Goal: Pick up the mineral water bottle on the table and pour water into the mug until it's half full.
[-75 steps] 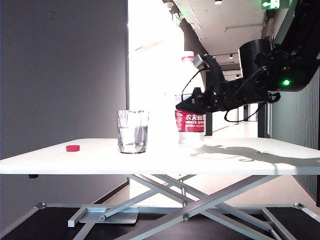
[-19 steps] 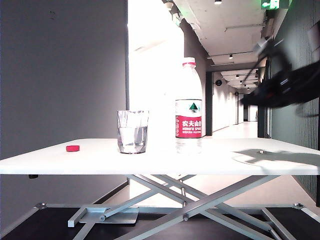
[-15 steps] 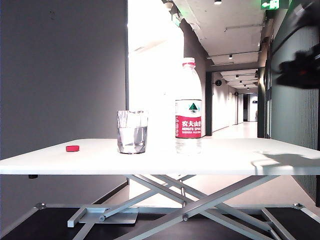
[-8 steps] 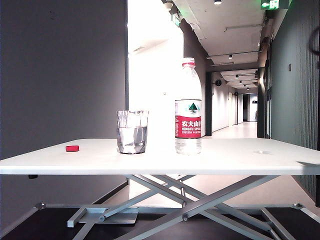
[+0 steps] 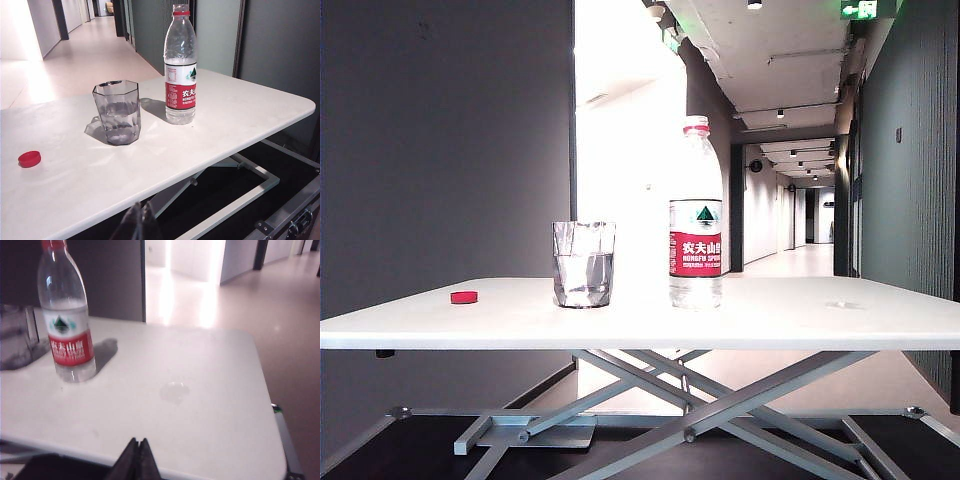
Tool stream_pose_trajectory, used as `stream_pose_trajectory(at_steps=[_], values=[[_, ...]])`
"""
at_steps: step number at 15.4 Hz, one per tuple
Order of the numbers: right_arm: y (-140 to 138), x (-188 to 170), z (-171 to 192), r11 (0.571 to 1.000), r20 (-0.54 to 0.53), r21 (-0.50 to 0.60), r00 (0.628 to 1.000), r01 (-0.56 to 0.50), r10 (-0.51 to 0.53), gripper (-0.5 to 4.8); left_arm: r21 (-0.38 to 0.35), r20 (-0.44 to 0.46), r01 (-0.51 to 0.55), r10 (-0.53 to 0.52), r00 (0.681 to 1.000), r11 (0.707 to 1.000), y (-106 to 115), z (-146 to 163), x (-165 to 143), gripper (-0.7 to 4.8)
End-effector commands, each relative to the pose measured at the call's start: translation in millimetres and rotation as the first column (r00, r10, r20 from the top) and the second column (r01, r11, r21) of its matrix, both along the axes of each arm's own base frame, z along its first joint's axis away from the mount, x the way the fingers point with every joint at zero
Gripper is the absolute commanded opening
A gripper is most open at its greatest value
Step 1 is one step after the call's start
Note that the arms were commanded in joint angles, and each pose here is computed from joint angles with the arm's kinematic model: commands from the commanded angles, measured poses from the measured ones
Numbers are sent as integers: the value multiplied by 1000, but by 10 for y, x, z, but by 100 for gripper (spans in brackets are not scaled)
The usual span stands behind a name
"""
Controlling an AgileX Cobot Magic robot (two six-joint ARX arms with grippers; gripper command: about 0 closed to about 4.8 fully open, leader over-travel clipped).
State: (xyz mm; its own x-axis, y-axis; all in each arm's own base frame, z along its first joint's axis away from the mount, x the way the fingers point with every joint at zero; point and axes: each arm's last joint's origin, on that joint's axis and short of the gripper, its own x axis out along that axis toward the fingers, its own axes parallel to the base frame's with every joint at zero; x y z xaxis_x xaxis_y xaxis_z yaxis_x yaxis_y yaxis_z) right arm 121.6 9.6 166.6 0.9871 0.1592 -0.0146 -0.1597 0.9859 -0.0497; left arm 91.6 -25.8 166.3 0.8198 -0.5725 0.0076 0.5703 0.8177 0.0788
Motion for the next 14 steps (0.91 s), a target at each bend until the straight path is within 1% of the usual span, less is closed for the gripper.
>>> stream_pose_trajectory(at_steps=[1,2,3,4,5,7,8,9,12,13,14], values=[[-7,-105,26,1000,35,-19,999,2,-2,-6,14,44,-10,9,999,1000,2,35,0,-6],[-14,-163,39,1000,57,-25,998,13,-11,-6,21,65,-28,27,998,999,7,48,2,-6],[-26,-235,39,999,75,-21,996,44,-42,-6,30,77,-84,82,994,996,21,52,10,-6],[-36,-249,21,997,57,-21,996,69,-68,-6,35,80,-150,147,986,988,38,50,20,-6],[-36,-238,-6,997,29,-25,997,67,-67,-6,44,83,-194,190,978,980,49,47,25,-6],[-37,-246,4,997,42,-24,997,70,-69,-6,43,75,-303,299,951,952,84,40,38,-6],[-39,-246,24,997,62,-22,996,73,-71,-6,39,77,-379,375,924,925,113,44,44,-6],[-40,-246,36,997,75,-20,994,75,-74,-6,35,83,-393,389,918,919,120,50,45,-6],[-41,-247,49,997,88,-18,993,79,-77,-6,17,115,-395,391,913,918,121,86,43,-6],[-48,-246,49,995,88,-18,991,101,-99,-6,14,120,-402,397,910,916,123,92,43,-6],[-59,-246,49,990,90,-30,987,140,-137,-6,29,132,-413,406,904,910,126,93,43,-6]])
